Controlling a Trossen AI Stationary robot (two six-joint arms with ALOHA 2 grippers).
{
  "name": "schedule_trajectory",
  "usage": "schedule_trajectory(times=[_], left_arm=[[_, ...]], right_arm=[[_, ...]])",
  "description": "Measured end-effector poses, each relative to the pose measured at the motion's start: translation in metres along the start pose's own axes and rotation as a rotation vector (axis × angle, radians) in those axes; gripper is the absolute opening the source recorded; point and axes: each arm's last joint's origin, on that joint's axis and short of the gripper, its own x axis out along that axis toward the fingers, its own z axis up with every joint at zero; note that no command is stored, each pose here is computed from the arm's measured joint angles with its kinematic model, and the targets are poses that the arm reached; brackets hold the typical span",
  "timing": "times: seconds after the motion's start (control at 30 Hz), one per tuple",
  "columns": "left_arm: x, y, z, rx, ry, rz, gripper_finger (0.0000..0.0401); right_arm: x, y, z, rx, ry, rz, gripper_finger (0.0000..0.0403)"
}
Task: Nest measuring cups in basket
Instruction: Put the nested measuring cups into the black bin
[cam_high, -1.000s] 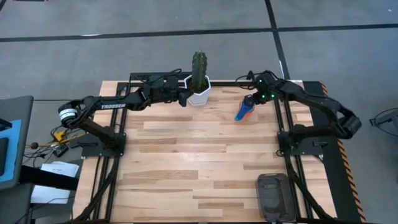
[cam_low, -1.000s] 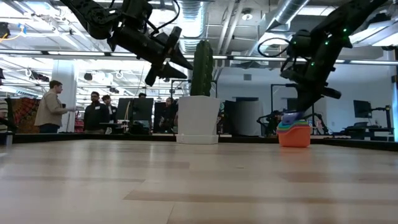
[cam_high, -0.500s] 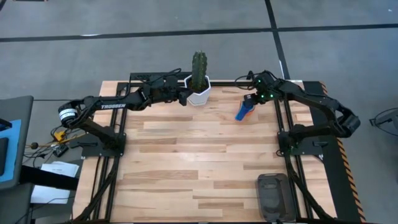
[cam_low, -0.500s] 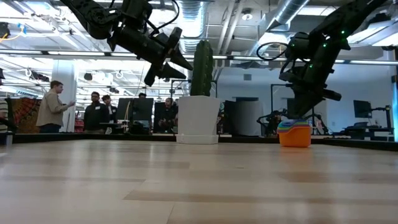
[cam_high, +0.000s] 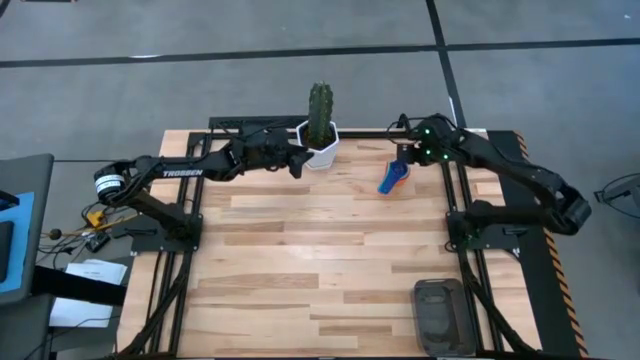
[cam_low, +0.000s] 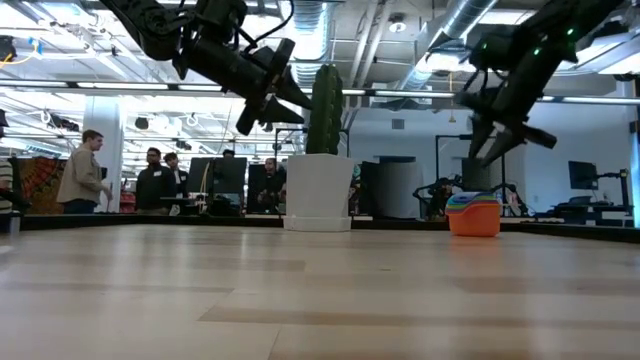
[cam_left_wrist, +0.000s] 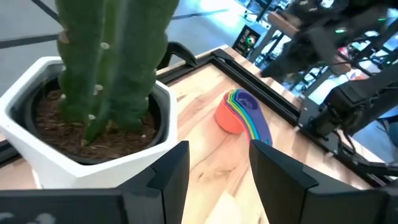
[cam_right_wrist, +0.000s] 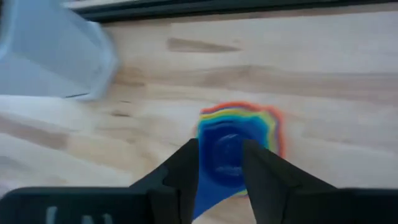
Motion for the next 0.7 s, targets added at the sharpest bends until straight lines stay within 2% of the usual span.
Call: schedule_trajectory(times=[0.13,0.23,0.37,0.43,0.57,0.7], left_arm=[[0.000,0.002,0.000,0.023,0.012,-0.013,0.0155],[0.000,0.001,-0.001,0.060,0.031,-0.036,0.0155],[0.000,0.002,-0.005,0.124,0.075,-0.045,0.0155],[-0.001,0.003,-0.008,0.149,0.111,-0.041,0.0155],[-0.001,0.007,-0.014,0.228,0.169,-0.004,0.0155],[-0.002,0.009,-0.016,0.283,0.189,0.039,0.0155]], right_arm=[[-0.012,0.015,-0.014,0.010,-0.005,0.059,0.0176],[-0.012,0.024,-0.033,0.063,0.031,0.011,0.0207],[-0.013,0.031,-0.059,0.202,0.073,-0.099,0.0237],[-0.014,0.036,-0.070,0.258,0.071,-0.116,0.0243],[-0.013,0.050,-0.084,0.362,0.049,-0.076,0.0244],[-0.002,0.056,-0.092,0.366,0.063,-0.104,0.0245]])
